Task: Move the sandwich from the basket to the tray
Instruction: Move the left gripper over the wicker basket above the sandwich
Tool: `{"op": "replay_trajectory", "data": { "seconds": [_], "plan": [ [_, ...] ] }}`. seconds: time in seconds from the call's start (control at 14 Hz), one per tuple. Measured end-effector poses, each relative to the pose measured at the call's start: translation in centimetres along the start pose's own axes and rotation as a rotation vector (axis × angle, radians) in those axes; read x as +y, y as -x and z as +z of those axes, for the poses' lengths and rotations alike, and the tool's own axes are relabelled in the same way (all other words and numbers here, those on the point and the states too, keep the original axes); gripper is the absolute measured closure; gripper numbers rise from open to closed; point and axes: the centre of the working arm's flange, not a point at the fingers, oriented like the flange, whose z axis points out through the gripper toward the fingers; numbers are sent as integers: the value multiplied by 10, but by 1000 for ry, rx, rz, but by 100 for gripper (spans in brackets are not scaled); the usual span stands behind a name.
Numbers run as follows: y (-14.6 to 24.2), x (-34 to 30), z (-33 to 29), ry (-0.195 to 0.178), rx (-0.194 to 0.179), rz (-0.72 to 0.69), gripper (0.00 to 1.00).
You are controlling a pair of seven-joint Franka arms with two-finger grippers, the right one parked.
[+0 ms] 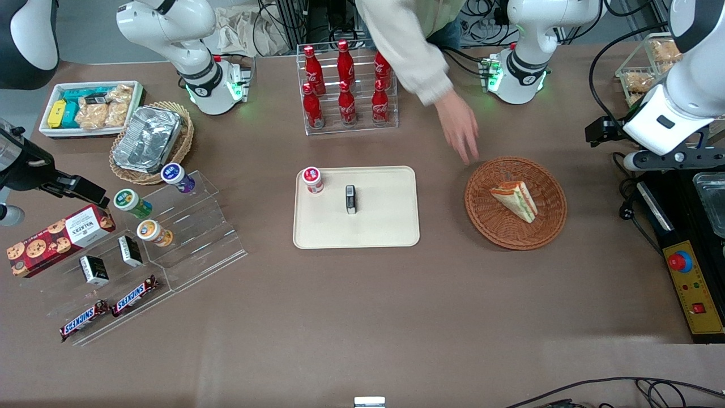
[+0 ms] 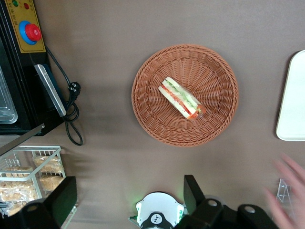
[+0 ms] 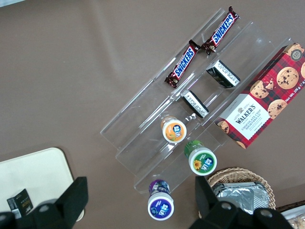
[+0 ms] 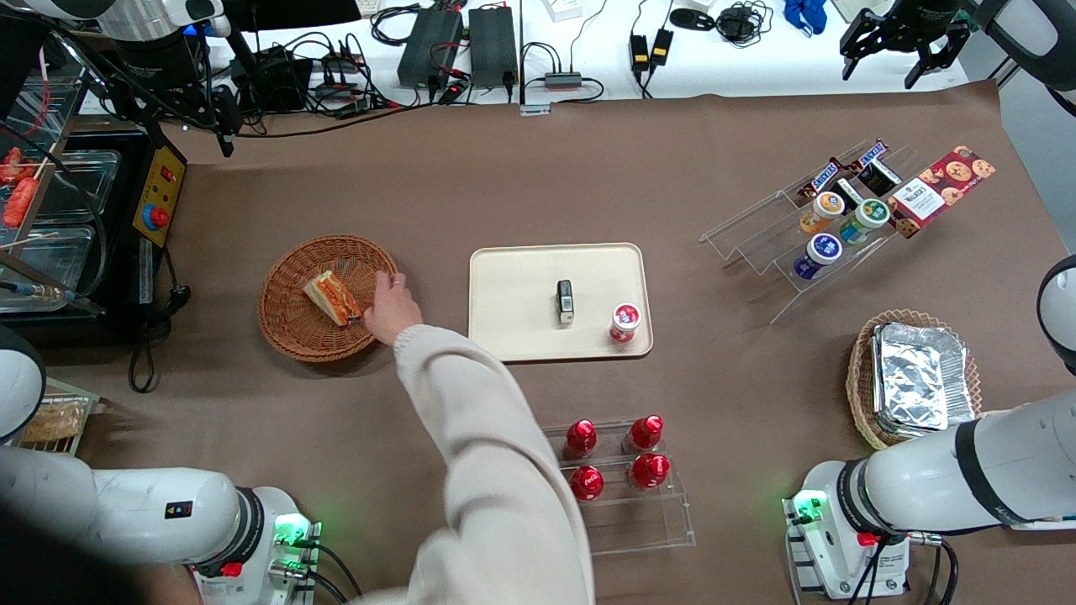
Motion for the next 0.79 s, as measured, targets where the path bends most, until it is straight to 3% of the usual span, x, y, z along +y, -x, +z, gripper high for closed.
{"op": "replay_trajectory", "data": {
  "seconds": [0.36,0.79],
  "plan": [
    [-2,0,3,0,-7,1,0],
    [-36,8,52,2,-63,-11,0]
  ]
}}
